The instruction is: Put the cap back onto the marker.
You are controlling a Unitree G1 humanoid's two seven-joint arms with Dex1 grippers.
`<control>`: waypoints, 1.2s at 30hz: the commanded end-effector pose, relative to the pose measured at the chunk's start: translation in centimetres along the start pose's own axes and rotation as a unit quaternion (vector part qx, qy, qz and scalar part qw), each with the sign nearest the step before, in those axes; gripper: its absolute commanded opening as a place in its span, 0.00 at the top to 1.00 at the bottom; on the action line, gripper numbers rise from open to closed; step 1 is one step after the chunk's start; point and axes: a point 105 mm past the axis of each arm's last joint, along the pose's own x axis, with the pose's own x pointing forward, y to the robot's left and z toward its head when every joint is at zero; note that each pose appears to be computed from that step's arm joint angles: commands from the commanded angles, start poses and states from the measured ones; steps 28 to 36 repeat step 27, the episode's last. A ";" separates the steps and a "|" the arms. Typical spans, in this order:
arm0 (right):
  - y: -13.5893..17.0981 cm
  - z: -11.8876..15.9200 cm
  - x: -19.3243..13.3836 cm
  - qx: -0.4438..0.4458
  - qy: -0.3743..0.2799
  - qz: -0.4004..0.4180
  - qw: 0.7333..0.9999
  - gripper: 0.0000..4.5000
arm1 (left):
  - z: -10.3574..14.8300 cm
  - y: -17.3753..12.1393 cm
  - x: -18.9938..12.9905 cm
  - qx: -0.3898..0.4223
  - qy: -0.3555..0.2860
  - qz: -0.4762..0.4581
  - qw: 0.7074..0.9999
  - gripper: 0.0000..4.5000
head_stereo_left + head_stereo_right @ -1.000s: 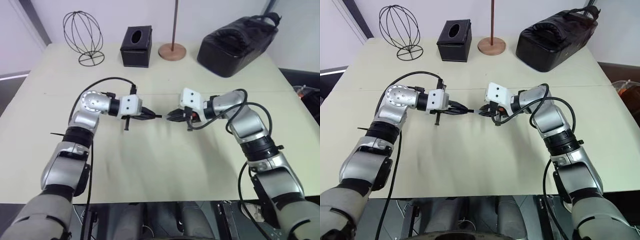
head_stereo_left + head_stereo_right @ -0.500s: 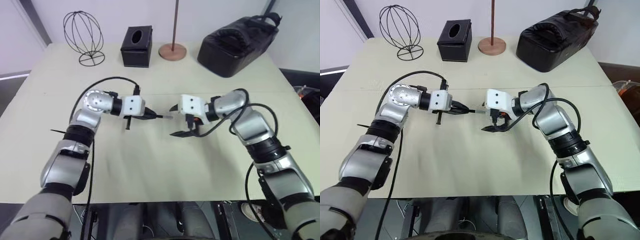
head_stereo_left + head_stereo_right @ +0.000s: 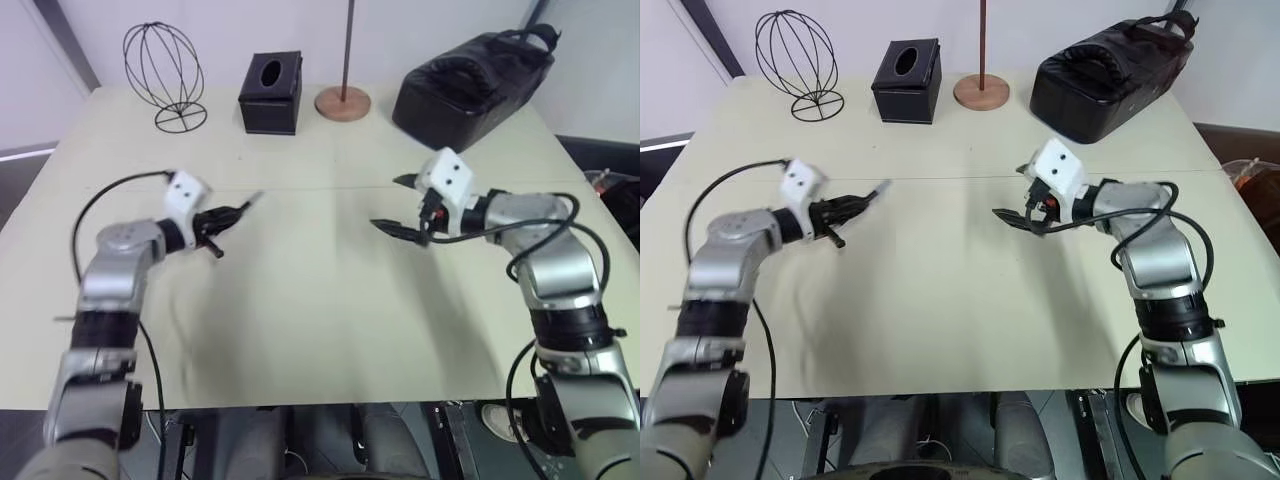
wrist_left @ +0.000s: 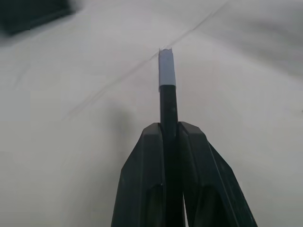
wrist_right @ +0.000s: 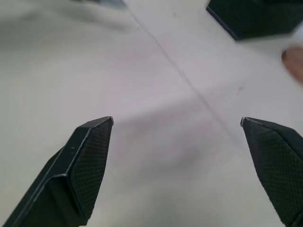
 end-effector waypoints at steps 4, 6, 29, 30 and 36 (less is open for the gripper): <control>-0.2 2.1 0.1 0.001 -0.052 -0.030 0.998 0.01 | 1.0 0.8 -1.7 -0.047 -0.038 0.113 0.992 1.00; -0.3 1.9 0.7 -0.001 -0.051 -0.031 0.998 0.00 | 0.2 0.7 -1.9 -0.057 -0.041 0.121 0.990 0.78; -1.0 -0.2 0.3 0.041 -0.055 -0.077 0.995 0.00 | 1.9 7.5 -8.2 0.036 -0.100 0.167 0.980 0.01; -1.0 -0.2 0.3 0.041 -0.055 -0.077 0.995 0.00 | 1.9 7.5 -8.2 0.036 -0.100 0.167 0.980 0.01; -1.0 -0.2 0.3 0.041 -0.055 -0.077 0.995 0.00 | 1.9 7.5 -8.2 0.036 -0.100 0.167 0.980 0.01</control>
